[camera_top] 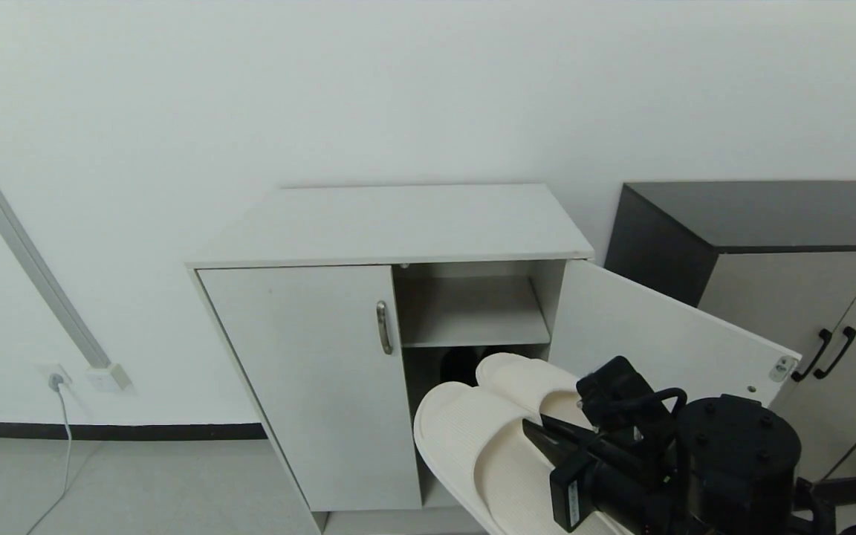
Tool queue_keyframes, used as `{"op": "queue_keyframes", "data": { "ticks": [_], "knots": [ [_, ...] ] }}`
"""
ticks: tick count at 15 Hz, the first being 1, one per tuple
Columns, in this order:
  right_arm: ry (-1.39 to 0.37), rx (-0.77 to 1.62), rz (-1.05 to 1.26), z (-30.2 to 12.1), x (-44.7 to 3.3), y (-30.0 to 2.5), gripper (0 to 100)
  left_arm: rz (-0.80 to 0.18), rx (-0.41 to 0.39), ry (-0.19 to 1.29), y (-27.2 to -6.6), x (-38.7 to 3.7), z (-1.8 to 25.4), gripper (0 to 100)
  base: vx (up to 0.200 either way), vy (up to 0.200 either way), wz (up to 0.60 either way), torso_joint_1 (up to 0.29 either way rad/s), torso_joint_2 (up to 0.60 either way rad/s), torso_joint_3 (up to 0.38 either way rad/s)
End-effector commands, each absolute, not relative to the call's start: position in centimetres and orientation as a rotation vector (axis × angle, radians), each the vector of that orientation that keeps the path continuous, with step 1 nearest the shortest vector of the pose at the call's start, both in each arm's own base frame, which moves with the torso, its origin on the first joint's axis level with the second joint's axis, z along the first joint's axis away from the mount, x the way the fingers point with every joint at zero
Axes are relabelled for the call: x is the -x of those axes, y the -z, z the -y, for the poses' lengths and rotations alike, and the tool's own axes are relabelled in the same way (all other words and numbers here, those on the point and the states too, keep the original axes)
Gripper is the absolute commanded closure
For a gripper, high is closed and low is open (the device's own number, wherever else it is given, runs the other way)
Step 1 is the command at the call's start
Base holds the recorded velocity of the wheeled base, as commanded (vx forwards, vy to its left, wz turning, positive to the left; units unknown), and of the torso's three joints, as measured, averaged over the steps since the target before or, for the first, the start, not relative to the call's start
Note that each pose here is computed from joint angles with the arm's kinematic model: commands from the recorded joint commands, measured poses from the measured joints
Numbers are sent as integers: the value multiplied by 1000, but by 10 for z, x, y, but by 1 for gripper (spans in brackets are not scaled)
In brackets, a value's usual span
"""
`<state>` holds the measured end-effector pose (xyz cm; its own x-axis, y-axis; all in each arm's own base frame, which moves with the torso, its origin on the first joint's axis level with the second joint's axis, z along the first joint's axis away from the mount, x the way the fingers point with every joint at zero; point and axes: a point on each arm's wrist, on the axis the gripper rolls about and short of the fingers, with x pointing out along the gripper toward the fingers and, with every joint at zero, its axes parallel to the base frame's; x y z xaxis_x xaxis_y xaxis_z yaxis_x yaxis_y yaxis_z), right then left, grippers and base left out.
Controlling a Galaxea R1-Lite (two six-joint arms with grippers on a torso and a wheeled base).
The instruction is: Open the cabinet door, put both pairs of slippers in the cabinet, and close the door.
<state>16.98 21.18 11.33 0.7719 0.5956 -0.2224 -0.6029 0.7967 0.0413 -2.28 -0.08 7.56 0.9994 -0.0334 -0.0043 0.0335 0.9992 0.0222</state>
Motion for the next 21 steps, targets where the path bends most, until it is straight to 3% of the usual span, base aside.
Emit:
{"op": "queue_keyframes", "data": {
  "ticks": [1, 10, 18, 21],
  "knots": [
    [-650, 35, -233, -212, -170, -112, 100, -4, -21, 32, -75, 23, 1, 100, 0, 0, 0, -188, 520, 320],
    [-652, 44, -241, -212, -169, -110, 100, -3, -21, 32, -76, 23, 1, 100, 0, 0, 0, -160, 483, 325],
    [-664, 86, -239, -217, -170, -90, 100, -4, -23, 32, -75, 23, 1, 100, 0, 0, 0, -73, 447, 367],
    [-620, 99, -173, -241, -174, -84, 100, -4, -23, 34, -75, 23, 1, 100, 0, 0, 0, -12, 250, 242]
  ]
}}
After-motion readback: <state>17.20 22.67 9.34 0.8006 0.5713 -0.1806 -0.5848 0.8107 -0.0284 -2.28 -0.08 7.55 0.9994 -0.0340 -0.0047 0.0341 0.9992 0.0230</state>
